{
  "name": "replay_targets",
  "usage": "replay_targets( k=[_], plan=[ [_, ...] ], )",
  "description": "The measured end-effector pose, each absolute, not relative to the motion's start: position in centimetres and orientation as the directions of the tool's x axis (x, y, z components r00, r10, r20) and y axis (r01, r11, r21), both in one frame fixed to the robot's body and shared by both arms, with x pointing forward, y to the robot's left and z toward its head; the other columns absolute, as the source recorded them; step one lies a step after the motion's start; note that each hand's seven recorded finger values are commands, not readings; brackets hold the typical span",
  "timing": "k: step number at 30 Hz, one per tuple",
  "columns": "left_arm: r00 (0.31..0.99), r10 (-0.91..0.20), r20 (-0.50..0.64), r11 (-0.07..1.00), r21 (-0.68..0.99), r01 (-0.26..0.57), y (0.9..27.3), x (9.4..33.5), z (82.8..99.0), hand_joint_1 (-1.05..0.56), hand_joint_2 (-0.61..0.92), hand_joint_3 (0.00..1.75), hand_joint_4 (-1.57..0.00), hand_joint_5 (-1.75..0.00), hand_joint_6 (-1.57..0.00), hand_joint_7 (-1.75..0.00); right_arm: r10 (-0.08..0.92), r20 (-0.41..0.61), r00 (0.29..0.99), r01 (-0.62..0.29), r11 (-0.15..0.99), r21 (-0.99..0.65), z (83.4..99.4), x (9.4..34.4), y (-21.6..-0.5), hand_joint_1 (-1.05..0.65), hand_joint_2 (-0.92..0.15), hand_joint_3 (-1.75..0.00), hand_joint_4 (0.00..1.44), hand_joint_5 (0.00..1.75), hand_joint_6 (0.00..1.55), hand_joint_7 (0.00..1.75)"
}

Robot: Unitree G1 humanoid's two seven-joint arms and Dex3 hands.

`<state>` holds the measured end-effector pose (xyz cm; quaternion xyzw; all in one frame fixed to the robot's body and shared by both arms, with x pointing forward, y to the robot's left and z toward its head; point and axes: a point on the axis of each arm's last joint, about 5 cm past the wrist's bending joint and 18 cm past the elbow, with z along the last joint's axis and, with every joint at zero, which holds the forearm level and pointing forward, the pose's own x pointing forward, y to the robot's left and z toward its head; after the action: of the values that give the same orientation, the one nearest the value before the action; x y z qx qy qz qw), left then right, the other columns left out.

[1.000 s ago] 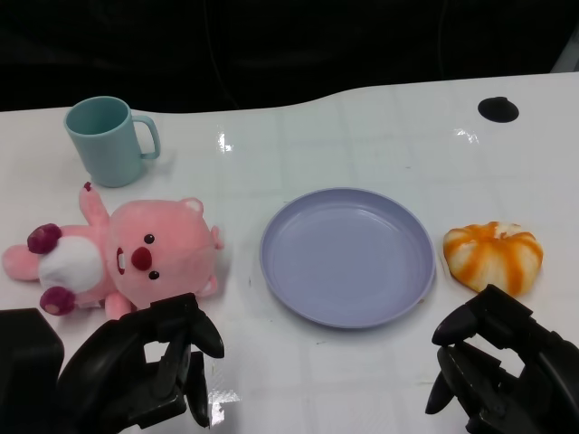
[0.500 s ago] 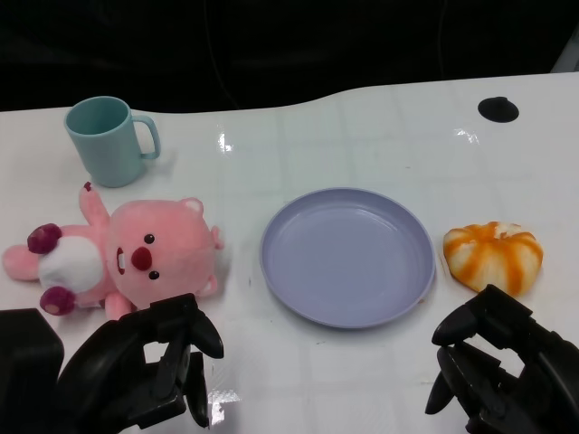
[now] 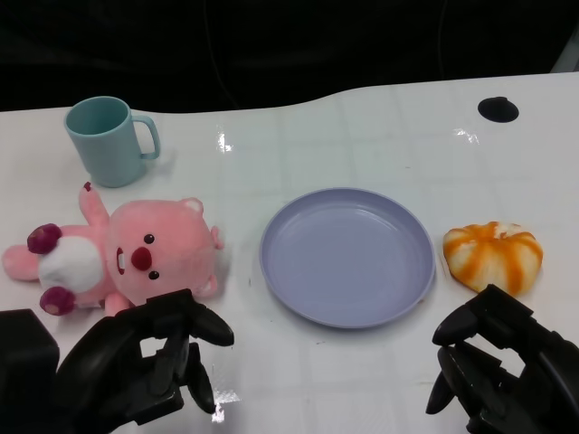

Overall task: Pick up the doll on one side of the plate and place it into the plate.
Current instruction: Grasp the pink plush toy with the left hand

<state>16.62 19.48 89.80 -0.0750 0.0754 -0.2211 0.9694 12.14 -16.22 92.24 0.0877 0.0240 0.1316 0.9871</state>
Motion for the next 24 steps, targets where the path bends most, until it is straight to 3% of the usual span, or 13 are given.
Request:
replay_targets(
  k=[4,6,9,21,24],
  plan=[
    [0.907,-0.418,-0.044,0.903,-0.134,0.409,19.9,16.6,90.3,-0.30,0.73,0.60,-0.58,-1.17,-0.71,-0.49,0.265,-0.024,0.964,-0.257,0.950,0.180,92.2,12.1,-16.2,-0.31,-0.90,-0.67,0.52,1.75,0.37,1.66],
    [0.911,-0.412,-0.025,0.906,-0.111,0.407,20.0,16.7,90.4,-0.35,0.84,0.33,-0.54,-1.03,-0.70,-0.30,0.266,-0.023,0.964,-0.257,0.950,0.180,92.2,12.1,-16.2,-0.32,-0.90,-0.67,0.52,1.75,0.37,1.66],
    [0.913,-0.408,-0.015,0.909,-0.099,0.404,20.1,16.6,90.6,-0.43,0.91,0.14,-0.44,-0.96,-0.66,-0.16,0.266,-0.023,0.964,-0.257,0.949,0.180,92.2,12.1,-16.2,-0.31,-0.90,-0.67,0.52,1.75,0.36,1.66],
    [0.920,-0.378,0.104,0.923,0.124,0.365,21.0,16.6,91.7,-0.69,0.92,0.13,-0.05,-0.65,-0.33,0.00,0.266,-0.023,0.964,-0.258,0.949,0.179,92.2,12.2,-16.2,-0.31,-0.90,-0.67,0.51,1.75,0.36,1.67],
    [0.917,-0.383,0.108,0.913,0.196,0.358,21.5,16.7,92.1,-0.68,0.92,0.11,-0.01,-0.57,-0.28,0.00,0.266,-0.023,0.964,-0.258,0.949,0.179,92.2,12.2,-16.2,-0.31,-0.90,-0.67,0.52,1.75,0.36,1.67]
  ],
)
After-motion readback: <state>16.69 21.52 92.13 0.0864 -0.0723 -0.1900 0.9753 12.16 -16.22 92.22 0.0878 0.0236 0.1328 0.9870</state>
